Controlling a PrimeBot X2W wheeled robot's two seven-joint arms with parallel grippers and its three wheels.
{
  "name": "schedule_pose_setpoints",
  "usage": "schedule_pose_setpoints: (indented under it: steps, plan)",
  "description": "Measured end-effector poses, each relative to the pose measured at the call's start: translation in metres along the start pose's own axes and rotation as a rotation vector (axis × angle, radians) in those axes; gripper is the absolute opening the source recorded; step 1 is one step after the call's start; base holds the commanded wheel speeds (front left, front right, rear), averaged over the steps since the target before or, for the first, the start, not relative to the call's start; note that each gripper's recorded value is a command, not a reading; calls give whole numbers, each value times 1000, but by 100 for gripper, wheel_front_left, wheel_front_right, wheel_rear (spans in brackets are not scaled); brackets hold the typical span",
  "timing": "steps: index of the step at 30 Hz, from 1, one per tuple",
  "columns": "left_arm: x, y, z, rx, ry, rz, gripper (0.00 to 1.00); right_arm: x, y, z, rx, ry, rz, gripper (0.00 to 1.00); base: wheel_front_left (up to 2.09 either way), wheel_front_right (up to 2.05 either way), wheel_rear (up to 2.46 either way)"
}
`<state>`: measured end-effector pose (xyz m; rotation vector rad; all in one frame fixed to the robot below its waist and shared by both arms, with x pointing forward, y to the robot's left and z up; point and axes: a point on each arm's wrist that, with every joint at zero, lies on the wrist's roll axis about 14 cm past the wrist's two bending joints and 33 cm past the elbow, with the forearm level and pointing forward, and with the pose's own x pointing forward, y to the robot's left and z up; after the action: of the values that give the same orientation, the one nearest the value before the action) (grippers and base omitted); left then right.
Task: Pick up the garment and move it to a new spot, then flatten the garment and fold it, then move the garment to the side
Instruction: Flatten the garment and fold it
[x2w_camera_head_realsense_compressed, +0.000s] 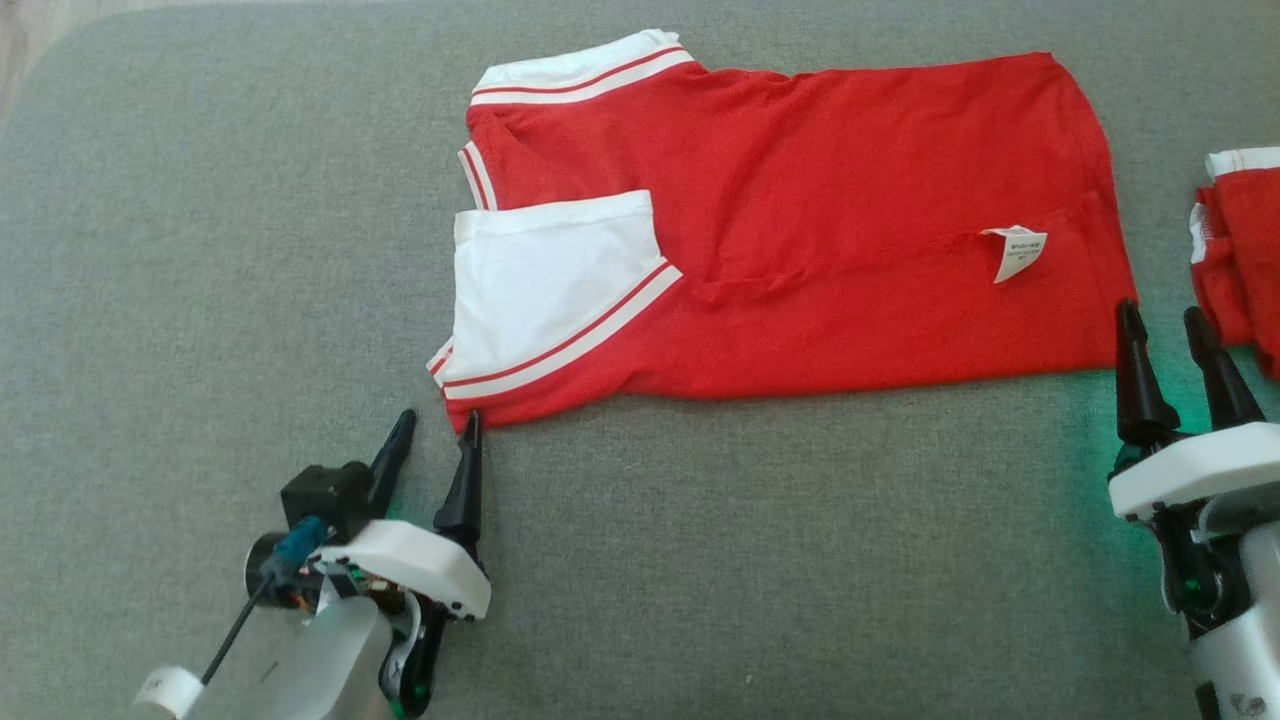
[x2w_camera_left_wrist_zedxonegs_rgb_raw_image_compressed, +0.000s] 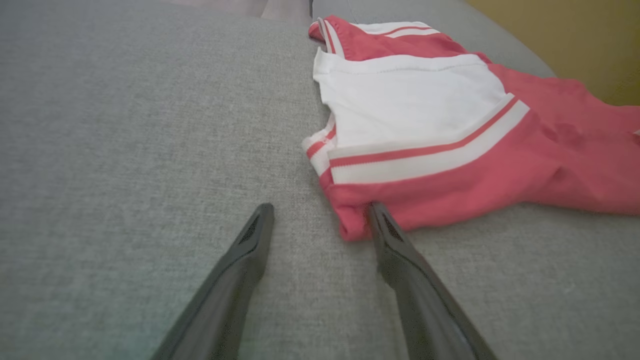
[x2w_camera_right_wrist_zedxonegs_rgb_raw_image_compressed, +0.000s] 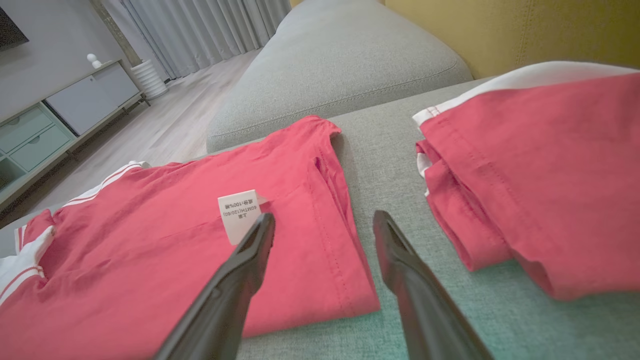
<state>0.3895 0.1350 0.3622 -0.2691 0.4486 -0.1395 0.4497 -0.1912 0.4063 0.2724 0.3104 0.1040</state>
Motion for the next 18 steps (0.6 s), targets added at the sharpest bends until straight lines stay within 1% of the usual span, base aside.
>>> schedule_pose_setpoints:
  steps: [1, 2, 3, 6, 9, 14, 18]
  plan:
    - [1, -1, 0, 5, 3, -7, 80, 0, 0, -1, 0, 3, -1, 100, 0, 0, 0]
    - [1, -2, 0, 7, 4, -12, 41, 0, 0, -2, -1, 6, -1, 100, 0, 0, 0]
    - [2, -2, 0, 14, 8, -17, 0, 0, 0, -2, -3, 8, -1, 100, 0, 0, 0]
    - [1, -9, -3, 37, 28, -57, 0, 0, 0, -6, -8, 22, -3, 100, 0, 0, 0]
    - [0, -11, -1, 51, 21, -60, 0, -2, -4, -12, -21, 48, -16, 100, 0, 0, 0]
    - [-3, -9, 7, 73, -5, -59, 0, -6, -17, -30, -64, 132, -55, 100, 0, 0, 0]
    - [-4, -9, 14, 94, -29, -66, 0, -2, -21, -36, -87, 178, -74, 100, 0, 0, 0]
